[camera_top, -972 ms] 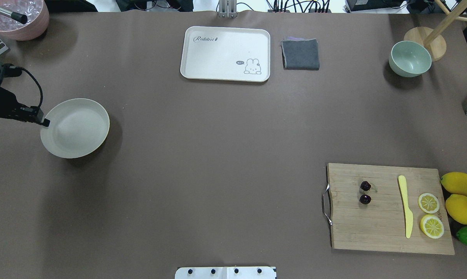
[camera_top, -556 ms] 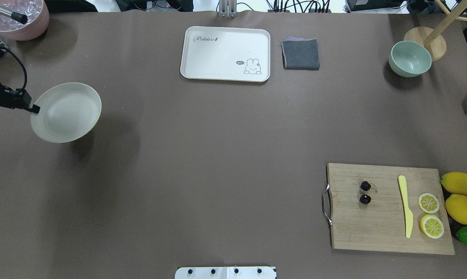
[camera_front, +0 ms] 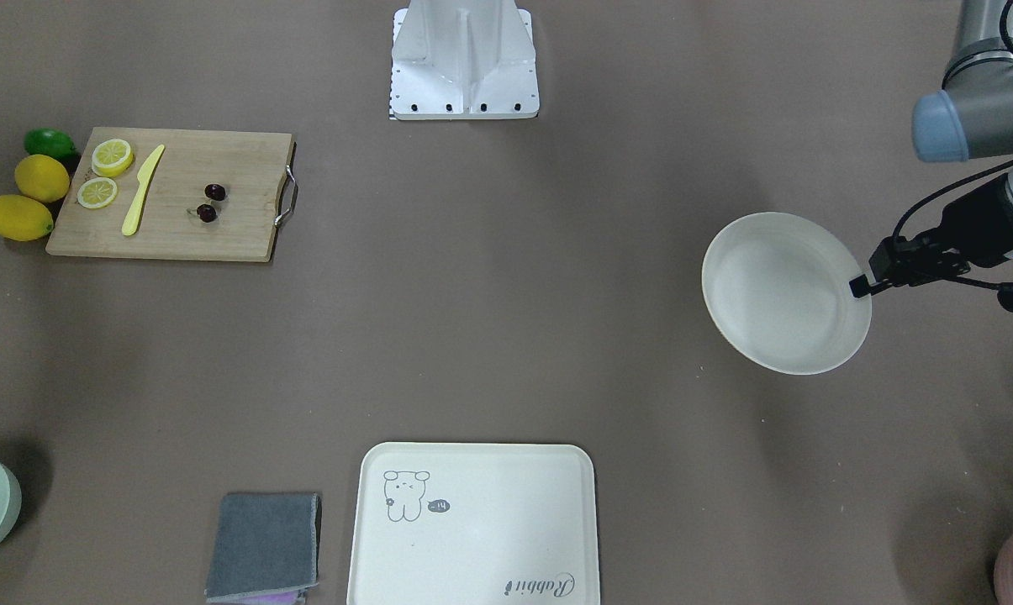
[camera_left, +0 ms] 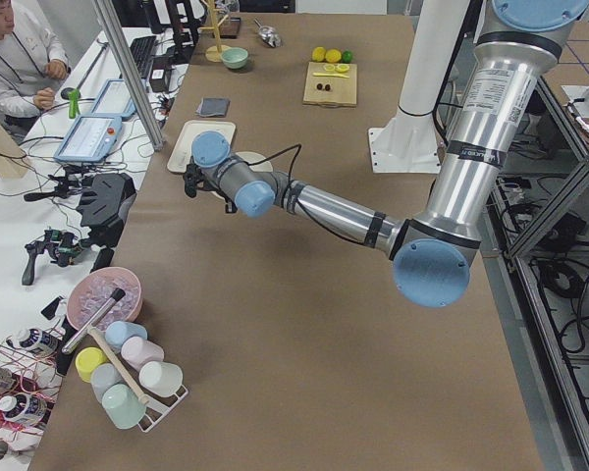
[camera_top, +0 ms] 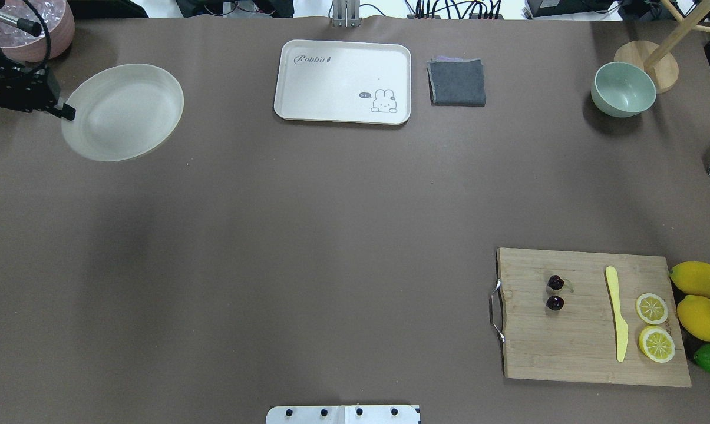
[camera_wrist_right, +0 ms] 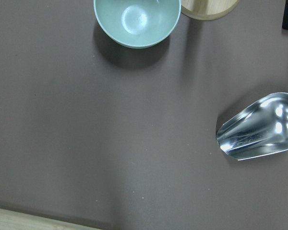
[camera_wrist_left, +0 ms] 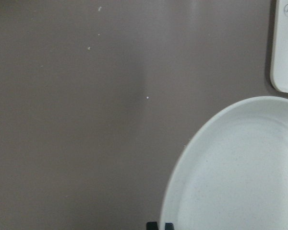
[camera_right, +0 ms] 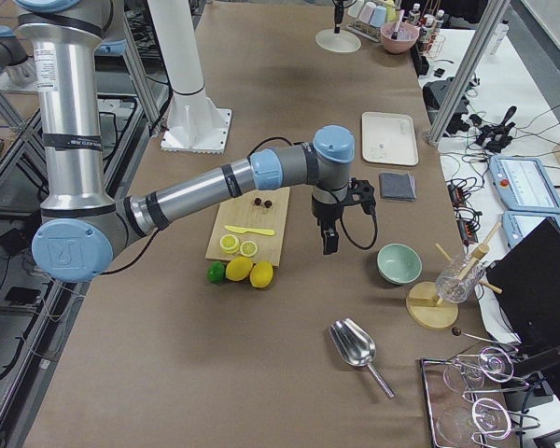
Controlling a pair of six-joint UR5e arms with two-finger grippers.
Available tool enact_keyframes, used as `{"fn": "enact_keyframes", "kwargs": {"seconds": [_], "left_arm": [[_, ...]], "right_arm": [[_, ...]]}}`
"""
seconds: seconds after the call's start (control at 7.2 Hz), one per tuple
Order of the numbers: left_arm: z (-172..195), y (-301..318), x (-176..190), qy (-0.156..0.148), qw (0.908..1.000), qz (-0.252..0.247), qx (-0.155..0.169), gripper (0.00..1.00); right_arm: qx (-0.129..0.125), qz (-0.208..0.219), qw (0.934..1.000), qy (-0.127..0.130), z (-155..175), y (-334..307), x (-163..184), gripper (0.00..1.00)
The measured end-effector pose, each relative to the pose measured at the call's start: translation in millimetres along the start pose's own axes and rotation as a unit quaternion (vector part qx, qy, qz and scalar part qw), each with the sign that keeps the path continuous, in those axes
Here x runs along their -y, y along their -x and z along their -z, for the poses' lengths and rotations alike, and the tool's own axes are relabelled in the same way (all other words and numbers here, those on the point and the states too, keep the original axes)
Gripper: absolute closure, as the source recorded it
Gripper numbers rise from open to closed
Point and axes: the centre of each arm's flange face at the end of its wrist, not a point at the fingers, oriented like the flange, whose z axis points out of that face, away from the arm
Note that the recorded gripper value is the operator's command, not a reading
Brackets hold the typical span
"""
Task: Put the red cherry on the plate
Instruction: 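Slide the white plate with the left gripper toward the table center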
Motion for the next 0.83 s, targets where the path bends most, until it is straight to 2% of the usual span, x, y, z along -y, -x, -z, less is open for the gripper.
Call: {"fn": "enact_keyframes", "kwargs": {"seconds": [0.14, 0.42, 0.83], "left_arm": [[-24.3, -46.5, -6.0, -0.003, 0.9999, 0.014, 0.010, 1.00], [-102.3, -136.6, -39.0, -0.009, 0.9989, 0.033, 0.032, 1.00], [-208.2, -227.4, -121.0, -0.031, 0.9964, 0.060, 0.052, 1.00]], "right_arm": [[0.000, 0.000, 1.0000, 0.000, 0.2, 0.2, 0.3, 0.00], [0.001, -0.001, 1.0000, 0.000, 0.1, 0.3, 0.5, 0.00], [0.001, -0.003, 1.0000, 0.002, -1.6, -1.1, -0.4, 0.00]]}}
